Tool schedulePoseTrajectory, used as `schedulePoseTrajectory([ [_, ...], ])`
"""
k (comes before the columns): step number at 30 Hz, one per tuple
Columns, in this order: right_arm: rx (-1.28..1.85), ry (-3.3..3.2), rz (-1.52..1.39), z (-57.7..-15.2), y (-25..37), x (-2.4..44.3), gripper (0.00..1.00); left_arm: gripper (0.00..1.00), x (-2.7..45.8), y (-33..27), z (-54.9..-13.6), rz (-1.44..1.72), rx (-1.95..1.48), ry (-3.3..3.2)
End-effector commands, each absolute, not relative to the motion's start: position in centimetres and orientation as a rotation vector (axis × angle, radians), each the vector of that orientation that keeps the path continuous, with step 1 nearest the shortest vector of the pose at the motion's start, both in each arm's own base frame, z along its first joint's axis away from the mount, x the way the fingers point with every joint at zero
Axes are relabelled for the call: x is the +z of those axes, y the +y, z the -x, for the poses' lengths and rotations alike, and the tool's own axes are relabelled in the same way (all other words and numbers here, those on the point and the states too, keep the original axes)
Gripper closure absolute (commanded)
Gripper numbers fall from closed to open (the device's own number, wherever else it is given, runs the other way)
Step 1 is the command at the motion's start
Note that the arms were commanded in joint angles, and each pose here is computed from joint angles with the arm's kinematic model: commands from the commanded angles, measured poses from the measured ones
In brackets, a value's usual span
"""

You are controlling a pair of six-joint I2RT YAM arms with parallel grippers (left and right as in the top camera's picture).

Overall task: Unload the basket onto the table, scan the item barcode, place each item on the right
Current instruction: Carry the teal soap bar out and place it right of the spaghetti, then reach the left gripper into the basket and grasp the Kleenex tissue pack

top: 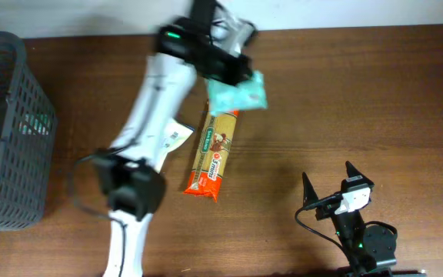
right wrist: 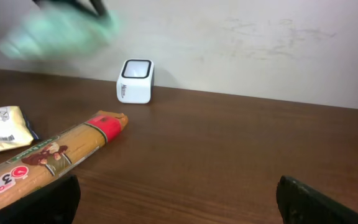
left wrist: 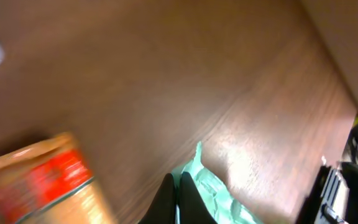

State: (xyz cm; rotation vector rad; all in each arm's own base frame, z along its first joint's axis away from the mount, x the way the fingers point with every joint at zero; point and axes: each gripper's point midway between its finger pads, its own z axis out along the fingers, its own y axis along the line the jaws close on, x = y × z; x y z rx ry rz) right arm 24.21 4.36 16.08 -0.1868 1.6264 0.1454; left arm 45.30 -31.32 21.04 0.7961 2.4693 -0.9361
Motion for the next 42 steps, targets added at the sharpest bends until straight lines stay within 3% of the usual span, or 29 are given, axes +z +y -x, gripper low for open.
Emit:
schedulePoseTrajectory([
  [1, 0.146, 1.63, 0.175, -24.2, 4.2, 15.9, 0.01, 1.0, 14.5, -38.4, -42.7, -0.891, -0.999, 2.546],
  [4, 0.146, 1.63, 0.175, -24.2, 4.2, 15.9, 0.01, 1.0, 11.4, -41.4, -41.7, -0.934, -0.969, 2.558],
  [5, 0.146, 1.63, 0.175, -24.2, 4.2, 15.9, 0.01, 0.89, 10.8, -41.7, -41.6, -0.941, -0.933, 2.568],
  [7, 0.146, 1.63, 0.175, -24.2, 4.2, 15.9, 0.01, 0.34, 11.0, -41.8, -41.8, -0.941, -0.917, 2.556],
  [8, 0.146, 1.63, 0.175, -24.2, 4.2, 15.9, 0.01, 0.22, 11.7, -41.4, -42.4, -0.926, -0.917, 2.543],
  [10, 0.146, 1.63, 0.175, -24.2, 4.2, 15.9, 0.01, 0.13, 14.6, -39.6, -44.5, -0.867, -0.908, 2.5],
  [14, 0.146, 1.63, 0.175, -24.2, 4.2, 15.9, 0.01, 0.11, 25.4, -30.5, -49.5, -0.666, -0.755, 2.364],
  [17, 0.146, 1.63, 0.175, -24.2, 4.2, 15.9, 0.01, 0.02, 33.9, -18.0, -50.7, -0.435, -0.458, 2.285],
  [24, 0.146, 1.63, 0.175, -24.2, 4.2, 15.9, 0.01, 0.01, 41.5, 1.8, -47.8, 0.002, -0.192, 2.191],
  [30, 0.146, 1.63, 0.175, -24.2, 4.2, 15.9, 0.02, 0.01, 42.0, 16.8, -44.7, 0.429, 0.005, 2.132],
  [35, 0.146, 1.63, 0.175, -24.2, 4.2, 15.9, 0.01, 0.01, 40.6, 25.4, -41.1, 0.754, 0.133, 2.09],
  [37, 0.146, 1.63, 0.175, -24.2, 4.2, 15.9, 0.01, 0.01, 38.7, 28.0, -40.4, 0.849, 0.154, 2.106],
  [42, 0.146, 1.63, 0.175, -24.2, 4.2, 15.9, 0.01, 0.01, 27.6, 31.3, -40.8, 1.0, 0.042, 2.299],
])
